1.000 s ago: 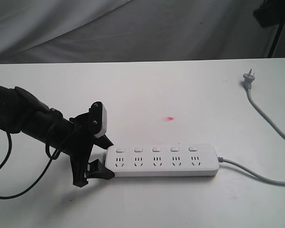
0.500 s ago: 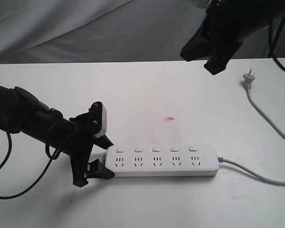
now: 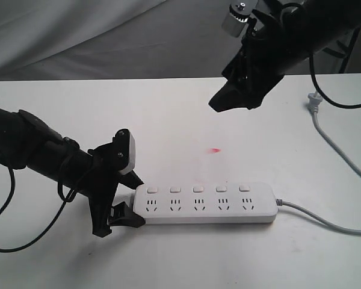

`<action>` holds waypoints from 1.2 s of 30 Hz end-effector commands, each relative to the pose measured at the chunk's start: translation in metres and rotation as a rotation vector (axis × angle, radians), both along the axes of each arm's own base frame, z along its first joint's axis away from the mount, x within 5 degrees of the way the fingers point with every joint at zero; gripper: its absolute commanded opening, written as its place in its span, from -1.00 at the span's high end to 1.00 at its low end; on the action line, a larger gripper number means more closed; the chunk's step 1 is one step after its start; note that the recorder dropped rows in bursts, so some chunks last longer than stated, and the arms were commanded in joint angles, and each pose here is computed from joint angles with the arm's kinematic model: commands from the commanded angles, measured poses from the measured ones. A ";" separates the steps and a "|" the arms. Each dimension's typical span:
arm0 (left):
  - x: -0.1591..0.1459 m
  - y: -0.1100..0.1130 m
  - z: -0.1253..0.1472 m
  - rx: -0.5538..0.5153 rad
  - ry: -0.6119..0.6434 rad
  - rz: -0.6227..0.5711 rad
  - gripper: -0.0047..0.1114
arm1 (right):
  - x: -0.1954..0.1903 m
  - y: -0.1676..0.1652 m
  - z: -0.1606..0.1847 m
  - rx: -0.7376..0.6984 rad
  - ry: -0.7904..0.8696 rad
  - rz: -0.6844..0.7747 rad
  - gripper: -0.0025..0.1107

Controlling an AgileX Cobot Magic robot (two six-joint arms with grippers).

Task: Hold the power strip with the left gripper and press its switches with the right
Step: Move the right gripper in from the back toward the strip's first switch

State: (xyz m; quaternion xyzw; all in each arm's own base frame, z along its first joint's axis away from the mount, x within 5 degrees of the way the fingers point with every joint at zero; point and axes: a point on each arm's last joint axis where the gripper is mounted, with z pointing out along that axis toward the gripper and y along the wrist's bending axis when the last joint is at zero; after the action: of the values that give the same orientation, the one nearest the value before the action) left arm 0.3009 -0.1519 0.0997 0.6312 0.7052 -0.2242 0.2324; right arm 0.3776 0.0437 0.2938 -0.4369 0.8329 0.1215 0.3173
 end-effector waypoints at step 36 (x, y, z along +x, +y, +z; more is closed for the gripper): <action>0.002 -0.002 0.000 0.002 -0.012 0.012 0.92 | 0.025 0.046 -0.075 0.072 0.024 0.328 -0.35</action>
State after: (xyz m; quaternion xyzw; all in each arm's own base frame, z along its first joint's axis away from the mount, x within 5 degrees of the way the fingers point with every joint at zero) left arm 0.3009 -0.1519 0.0998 0.6306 0.7056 -0.2245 0.2327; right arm 0.4031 0.0766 0.2238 -0.5338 0.7665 0.1932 0.3002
